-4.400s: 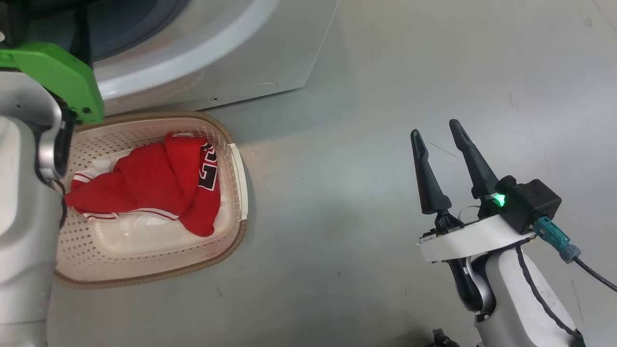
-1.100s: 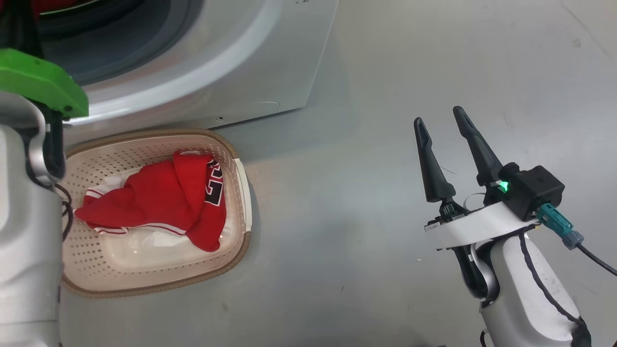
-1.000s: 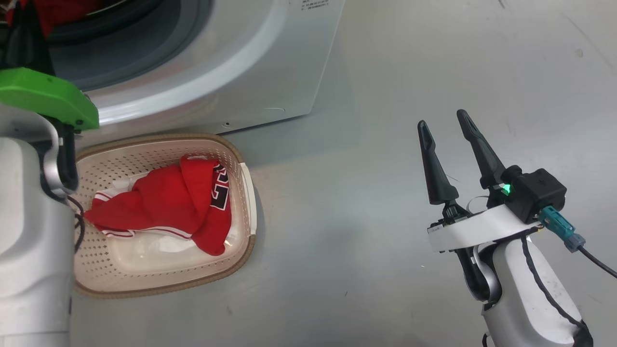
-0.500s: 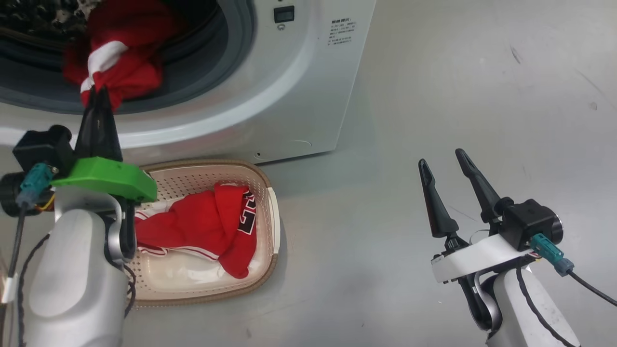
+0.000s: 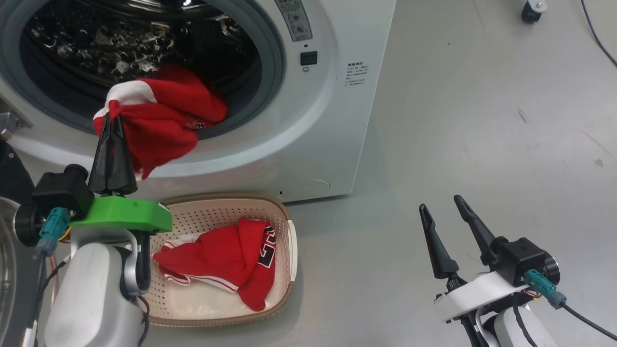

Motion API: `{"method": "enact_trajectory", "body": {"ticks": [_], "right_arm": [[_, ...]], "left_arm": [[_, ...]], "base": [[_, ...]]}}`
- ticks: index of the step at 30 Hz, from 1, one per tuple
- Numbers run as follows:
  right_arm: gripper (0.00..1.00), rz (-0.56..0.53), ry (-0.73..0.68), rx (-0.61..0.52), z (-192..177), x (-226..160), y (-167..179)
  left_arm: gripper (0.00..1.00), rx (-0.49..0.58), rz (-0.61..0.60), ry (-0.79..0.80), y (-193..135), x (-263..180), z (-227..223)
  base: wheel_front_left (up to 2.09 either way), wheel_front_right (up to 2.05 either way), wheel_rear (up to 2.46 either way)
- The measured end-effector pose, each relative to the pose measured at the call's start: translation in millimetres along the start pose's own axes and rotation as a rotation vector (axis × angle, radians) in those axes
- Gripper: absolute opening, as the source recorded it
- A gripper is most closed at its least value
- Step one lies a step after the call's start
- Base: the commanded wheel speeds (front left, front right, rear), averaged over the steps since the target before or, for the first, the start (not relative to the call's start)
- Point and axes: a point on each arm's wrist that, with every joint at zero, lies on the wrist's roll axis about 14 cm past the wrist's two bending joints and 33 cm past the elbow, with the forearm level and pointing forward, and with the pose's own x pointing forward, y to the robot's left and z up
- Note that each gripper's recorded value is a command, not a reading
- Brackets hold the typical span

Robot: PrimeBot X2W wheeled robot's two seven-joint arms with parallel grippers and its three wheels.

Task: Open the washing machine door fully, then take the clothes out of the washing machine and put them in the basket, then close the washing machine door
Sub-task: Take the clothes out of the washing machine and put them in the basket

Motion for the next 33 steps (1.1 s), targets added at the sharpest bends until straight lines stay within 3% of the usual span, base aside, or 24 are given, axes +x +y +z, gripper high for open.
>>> {"method": "enact_trajectory", "body": {"ticks": [16, 33], "right_arm": [[1.00, 0.061, -0.030, -0.011, 10, -21, 26], [1.00, 0.074, -0.023, 0.000, 7, -19, 30]], "left_arm": [[0.00, 0.041, -0.017, -0.135, -10, -46, 53], [0.00, 0.006, 0.035, 0.036, -2, -82, -5]], "base": [[0.00, 0.00, 0.00], [0.00, 0.00, 0.00]]}}
